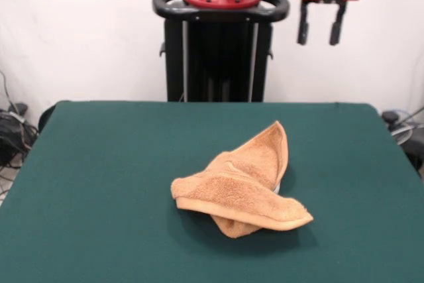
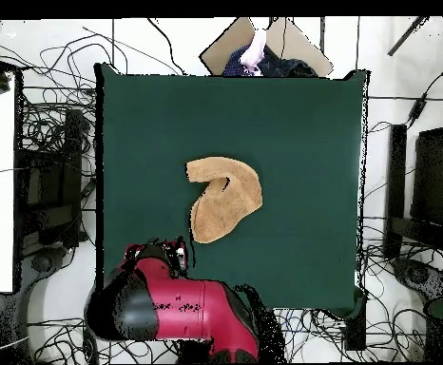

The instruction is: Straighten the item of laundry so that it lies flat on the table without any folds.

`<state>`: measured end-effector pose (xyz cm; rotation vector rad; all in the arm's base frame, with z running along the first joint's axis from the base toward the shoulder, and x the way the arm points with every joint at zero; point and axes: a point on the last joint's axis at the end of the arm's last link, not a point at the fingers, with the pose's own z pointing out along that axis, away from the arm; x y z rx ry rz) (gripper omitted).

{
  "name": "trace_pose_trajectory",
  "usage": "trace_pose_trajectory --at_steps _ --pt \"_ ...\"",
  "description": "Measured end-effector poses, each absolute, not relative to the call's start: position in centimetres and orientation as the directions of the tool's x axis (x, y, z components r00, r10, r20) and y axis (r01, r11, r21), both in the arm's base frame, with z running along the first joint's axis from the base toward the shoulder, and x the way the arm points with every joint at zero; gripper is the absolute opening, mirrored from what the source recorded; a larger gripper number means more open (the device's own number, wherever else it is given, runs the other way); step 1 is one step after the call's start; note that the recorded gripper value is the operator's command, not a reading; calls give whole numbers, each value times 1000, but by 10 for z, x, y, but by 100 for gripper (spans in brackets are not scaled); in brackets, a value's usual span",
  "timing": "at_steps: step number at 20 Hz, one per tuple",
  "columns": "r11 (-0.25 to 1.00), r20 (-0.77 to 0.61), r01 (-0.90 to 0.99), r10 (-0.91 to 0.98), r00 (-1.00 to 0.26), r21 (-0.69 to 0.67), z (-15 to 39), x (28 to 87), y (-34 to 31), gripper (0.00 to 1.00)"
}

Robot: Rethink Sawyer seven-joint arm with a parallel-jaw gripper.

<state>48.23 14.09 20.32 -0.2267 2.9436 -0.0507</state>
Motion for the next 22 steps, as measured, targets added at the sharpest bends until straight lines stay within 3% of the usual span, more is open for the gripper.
trace_pose_trajectory --at_steps 22 --pt "988 -183 -146 -152 -971 -48 202 484 139 100"
